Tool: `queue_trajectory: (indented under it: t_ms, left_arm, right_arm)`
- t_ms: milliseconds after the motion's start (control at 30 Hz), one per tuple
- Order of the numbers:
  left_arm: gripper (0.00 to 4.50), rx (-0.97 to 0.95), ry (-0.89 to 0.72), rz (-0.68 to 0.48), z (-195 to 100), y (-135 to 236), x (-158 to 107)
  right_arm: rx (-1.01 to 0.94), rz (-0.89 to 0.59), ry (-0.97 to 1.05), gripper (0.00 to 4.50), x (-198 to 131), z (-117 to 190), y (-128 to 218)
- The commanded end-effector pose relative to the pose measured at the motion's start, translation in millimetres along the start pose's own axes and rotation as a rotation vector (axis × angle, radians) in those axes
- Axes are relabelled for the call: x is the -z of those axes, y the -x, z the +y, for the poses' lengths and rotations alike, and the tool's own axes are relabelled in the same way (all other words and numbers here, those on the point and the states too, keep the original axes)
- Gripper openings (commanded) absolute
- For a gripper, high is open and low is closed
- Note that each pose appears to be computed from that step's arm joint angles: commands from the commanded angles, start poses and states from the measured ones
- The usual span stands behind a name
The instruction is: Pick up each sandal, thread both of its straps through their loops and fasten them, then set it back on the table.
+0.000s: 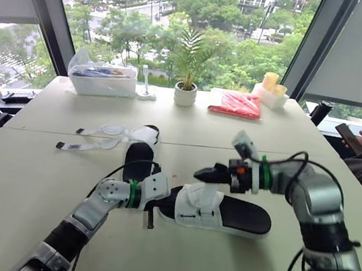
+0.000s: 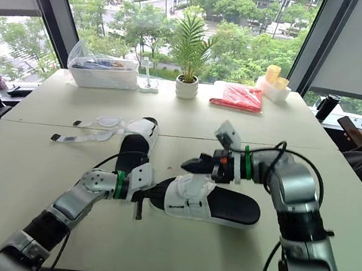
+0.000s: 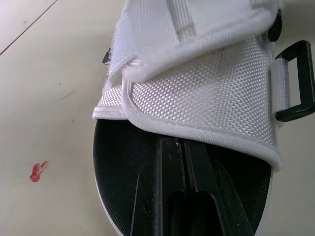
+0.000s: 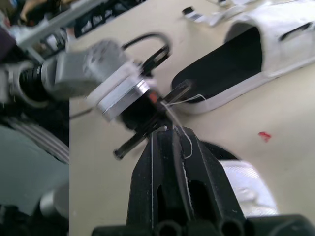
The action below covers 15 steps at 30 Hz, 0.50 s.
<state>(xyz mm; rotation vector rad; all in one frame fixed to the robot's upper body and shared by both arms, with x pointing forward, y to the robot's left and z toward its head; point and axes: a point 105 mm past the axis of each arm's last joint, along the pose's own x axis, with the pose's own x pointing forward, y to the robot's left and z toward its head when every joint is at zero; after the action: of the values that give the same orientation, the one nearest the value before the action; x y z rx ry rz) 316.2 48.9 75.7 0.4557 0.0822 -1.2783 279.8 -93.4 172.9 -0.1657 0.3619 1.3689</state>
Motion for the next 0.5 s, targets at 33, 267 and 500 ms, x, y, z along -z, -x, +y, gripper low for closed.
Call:
queue_trajectory:
  t_ms: [33,267,500]
  left_arm:
    - [0.00,0.096,0.092,0.134,-28,-5,40]
    - [0.00,0.100,0.096,0.131,-26,-6,40]
    - [0.00,0.112,0.094,0.135,-27,-4,41]
  right_arm:
    - [-0.012,-0.024,0.101,0.03,-9,26,2]
    - [-0.026,0.021,0.098,0.87,12,42,-2]
    - [-0.121,0.233,0.115,3.79,39,69,22]
